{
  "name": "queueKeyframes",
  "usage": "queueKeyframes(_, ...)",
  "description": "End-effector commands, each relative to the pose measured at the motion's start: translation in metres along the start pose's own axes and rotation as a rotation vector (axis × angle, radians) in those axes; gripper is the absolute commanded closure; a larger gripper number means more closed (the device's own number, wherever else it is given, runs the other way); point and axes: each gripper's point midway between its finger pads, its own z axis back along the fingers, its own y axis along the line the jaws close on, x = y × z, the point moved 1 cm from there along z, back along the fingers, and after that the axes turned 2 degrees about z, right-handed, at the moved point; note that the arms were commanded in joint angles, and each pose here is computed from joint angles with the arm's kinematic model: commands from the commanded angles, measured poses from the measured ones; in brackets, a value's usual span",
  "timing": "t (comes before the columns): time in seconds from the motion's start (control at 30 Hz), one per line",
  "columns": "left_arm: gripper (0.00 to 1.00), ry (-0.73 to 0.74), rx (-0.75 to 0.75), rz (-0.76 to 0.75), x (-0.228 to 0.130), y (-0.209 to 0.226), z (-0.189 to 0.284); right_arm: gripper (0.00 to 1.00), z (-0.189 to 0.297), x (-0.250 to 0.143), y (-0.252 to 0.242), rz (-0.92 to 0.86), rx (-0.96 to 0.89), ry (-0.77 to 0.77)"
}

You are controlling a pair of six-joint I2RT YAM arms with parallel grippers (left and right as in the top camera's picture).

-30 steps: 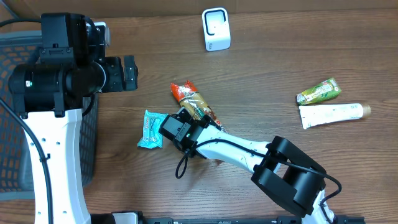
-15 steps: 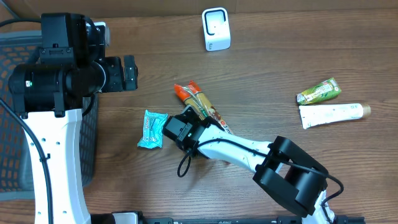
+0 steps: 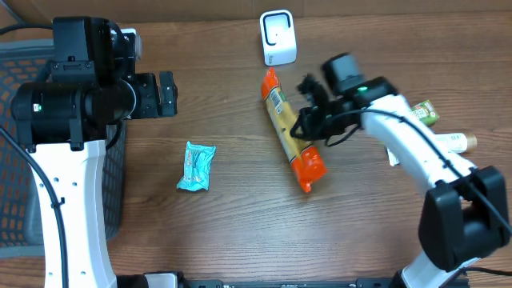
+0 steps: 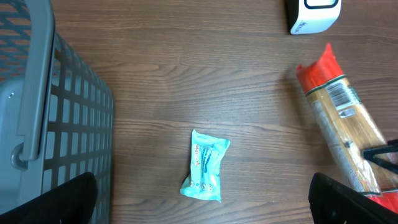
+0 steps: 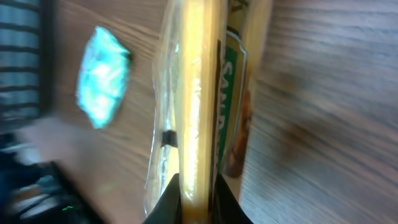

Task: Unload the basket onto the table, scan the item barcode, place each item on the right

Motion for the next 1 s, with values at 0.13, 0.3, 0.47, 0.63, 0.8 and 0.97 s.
queueKeyframes(0.13,0.0,0.006,0.009,-0.013,0.0,0.002,-0.003,0.96,-0.032,-0.05,-0.008,-0.096,0.323,0.01)
queueKeyframes(0.3,0.0,0.006,0.009,-0.013,0.0,0.002,-0.003,0.22,-0.032,-0.054,-0.06,-0.174,0.142,-0.031)
queueKeyframes(0.47,0.0,0.006,0.009,-0.013,0.0,0.002,-0.003,0.0,-0.003,-0.04,-0.082,-0.099,0.138,-0.093)
queueKeyframes(0.63,0.0,0.006,0.009,-0.013,0.0,0.002,-0.003,0.0,-0.012,-0.063,-0.068,0.025,0.155,-0.002)
queueKeyframes(0.8,0.0,0.006,0.009,-0.013,0.0,0.002,-0.003,0.0,-0.041,-0.086,-0.043,0.131,0.118,0.116)
queueKeyframes(0.97,0.01,0.006,0.009,-0.013,0.0,0.002,-0.003,0.0,-0.067,-0.101,-0.021,0.207,0.117,0.194)
